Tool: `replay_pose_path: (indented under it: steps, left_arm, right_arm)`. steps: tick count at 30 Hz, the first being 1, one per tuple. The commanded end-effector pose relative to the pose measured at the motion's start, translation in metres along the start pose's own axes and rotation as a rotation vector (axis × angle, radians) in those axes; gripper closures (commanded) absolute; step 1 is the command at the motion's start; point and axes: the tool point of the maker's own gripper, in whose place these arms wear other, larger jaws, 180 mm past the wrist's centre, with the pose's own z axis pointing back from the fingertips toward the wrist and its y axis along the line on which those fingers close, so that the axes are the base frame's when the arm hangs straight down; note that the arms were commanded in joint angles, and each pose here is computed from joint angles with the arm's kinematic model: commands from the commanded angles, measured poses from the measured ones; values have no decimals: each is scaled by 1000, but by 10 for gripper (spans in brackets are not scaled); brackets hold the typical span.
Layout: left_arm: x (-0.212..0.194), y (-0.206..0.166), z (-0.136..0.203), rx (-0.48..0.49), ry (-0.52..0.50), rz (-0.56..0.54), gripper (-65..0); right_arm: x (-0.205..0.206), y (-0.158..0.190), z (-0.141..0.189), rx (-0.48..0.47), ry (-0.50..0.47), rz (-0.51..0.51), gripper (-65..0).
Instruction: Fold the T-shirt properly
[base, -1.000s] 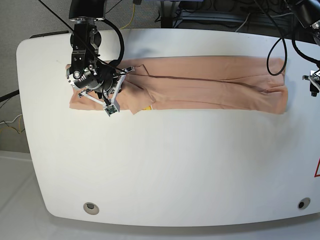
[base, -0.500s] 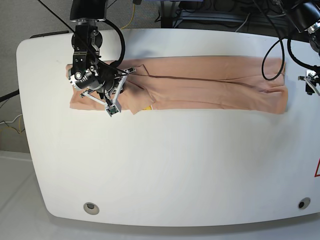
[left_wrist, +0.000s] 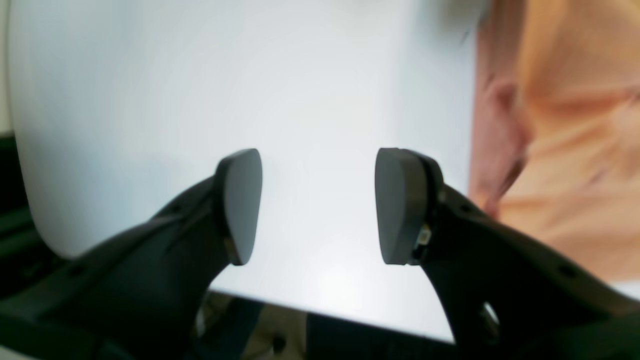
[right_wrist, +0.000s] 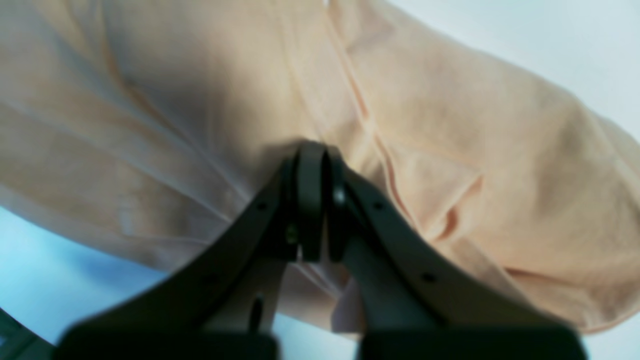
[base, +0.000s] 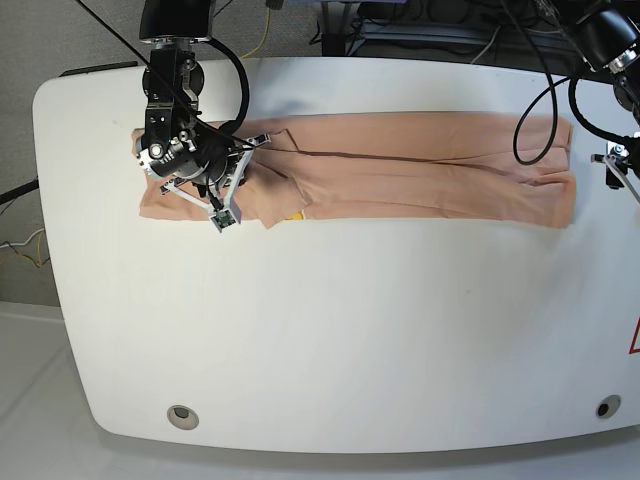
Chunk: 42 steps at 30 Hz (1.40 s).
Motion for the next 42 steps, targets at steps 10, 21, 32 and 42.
replay_pose_path:
  steps: [10, 21, 32, 42]
  left_arm:
    - [68, 7, 27, 59, -255, -1, -339]
    - [91, -33, 45, 2, -548, -6, -339]
    - [77, -48, 53, -19, -696, 126, -337]
    - [54, -36, 51, 28, -677, 245, -339]
  right_arm:
    - [11, -3, 4, -7, -39, 8, 0]
    - [11, -3, 4, -5, -40, 7, 0]
    - [11, -3, 4, -5, -39, 7, 0]
    - [11, -2, 4, -3, -39, 6, 0]
